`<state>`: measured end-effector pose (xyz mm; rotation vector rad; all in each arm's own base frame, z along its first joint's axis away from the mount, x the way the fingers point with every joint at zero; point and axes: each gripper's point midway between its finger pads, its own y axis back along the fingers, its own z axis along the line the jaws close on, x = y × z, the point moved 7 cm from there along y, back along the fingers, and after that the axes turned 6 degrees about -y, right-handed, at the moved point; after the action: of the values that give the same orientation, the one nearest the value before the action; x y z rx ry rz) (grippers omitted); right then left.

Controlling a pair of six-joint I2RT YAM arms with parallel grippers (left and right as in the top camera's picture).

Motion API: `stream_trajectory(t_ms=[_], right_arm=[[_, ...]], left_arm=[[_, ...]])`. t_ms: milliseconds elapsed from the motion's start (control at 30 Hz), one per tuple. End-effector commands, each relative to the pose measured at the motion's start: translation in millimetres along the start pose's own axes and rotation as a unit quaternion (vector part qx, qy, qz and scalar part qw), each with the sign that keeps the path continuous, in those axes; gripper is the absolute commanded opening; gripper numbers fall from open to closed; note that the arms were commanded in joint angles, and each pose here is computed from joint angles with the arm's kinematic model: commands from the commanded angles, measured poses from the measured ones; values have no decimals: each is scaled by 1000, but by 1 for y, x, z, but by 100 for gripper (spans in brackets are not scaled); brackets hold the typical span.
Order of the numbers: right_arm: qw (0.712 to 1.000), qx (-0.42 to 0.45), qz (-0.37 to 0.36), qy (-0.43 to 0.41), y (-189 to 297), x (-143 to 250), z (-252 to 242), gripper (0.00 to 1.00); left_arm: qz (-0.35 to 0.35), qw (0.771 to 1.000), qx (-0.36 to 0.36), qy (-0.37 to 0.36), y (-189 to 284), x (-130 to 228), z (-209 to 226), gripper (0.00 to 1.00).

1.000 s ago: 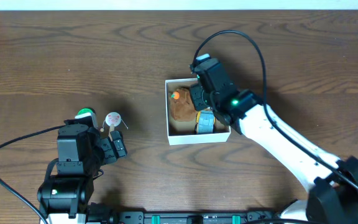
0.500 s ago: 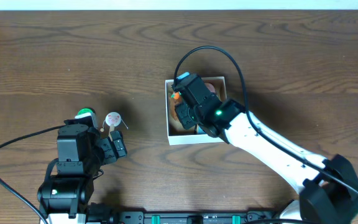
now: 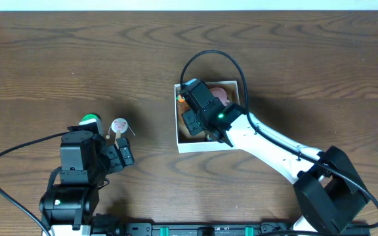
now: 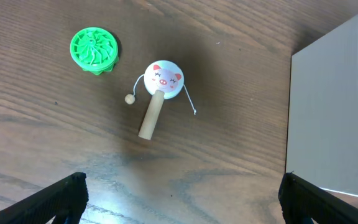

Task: Pack container

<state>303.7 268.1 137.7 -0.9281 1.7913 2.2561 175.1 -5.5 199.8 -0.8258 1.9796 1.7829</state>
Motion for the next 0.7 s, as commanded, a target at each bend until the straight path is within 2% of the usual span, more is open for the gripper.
stream_trajectory(t_ms=[0,200,400,467,567,667], right_arm=[[1000,7,-4,-7,-5,0,-1,1],[998,14,-23,-60,-5,-6,-2,1],[988,11,-25,-149,-5,-6,-2,1],[979,12,-24,-201,-4,-6,-3,1],[948,19,-16,-318,-4,-2,-7,1],[928,17,-18,-372,-4,-3,-8,2]], left_arm=[[-8,1000,5,6,4,-6,-1,98],[-8,1000,5,6,4,-6,-1,98],[-8,1000,5,6,4,-6,-1,98],[-8,1000,5,6,4,-6,-1,98],[-8,1000,5,6,4,-6,-1,98],[-8,1000,5,6,4,-6,-1,98]])
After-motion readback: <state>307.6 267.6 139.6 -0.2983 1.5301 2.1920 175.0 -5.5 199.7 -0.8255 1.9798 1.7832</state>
